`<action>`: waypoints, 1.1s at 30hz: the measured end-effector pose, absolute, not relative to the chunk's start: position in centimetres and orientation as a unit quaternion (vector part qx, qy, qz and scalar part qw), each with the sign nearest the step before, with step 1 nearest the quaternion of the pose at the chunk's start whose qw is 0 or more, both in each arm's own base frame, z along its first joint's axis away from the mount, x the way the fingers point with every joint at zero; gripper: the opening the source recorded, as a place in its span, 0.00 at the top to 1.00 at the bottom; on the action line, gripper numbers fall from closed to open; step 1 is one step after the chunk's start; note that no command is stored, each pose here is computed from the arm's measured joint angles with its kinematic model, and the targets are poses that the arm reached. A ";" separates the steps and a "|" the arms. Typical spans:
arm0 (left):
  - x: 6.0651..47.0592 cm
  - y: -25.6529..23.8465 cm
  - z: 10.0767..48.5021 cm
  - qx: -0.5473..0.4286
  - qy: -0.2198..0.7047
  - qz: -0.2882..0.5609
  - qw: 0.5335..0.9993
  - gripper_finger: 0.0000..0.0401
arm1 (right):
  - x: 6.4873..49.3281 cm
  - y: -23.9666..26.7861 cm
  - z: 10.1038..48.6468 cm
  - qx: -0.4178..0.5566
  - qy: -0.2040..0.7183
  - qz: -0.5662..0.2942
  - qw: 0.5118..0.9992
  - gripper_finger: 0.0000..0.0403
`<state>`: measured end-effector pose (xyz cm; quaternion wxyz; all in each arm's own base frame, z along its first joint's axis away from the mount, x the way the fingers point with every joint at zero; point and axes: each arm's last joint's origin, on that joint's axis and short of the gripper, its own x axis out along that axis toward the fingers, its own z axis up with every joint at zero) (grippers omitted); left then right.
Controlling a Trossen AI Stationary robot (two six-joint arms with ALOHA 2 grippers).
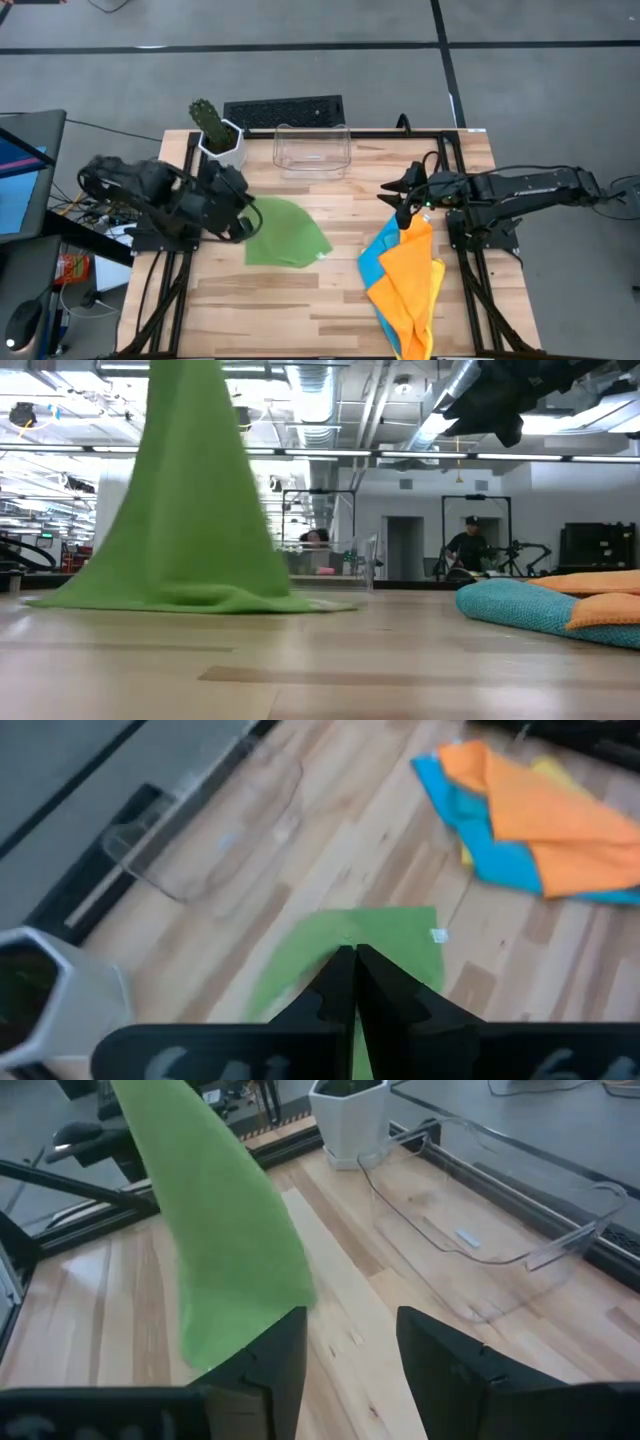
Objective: Fold microfiber towels
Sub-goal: Fold the green towel
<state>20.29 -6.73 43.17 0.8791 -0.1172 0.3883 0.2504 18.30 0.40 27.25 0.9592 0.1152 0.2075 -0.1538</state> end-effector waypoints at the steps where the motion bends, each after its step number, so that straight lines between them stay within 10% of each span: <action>1: 20.5 -6.9 42.2 -0.119 0.393 0.247 0.877 1.00 | 18.3 0.4 27.2 0.115 0.208 -0.154 0.959 0.55; 33: 19.5 -14.8 23.1 -0.197 0.579 -0.010 0.791 1.00 | 29.9 -1.9 26.8 0.033 0.119 -0.108 0.986 0.57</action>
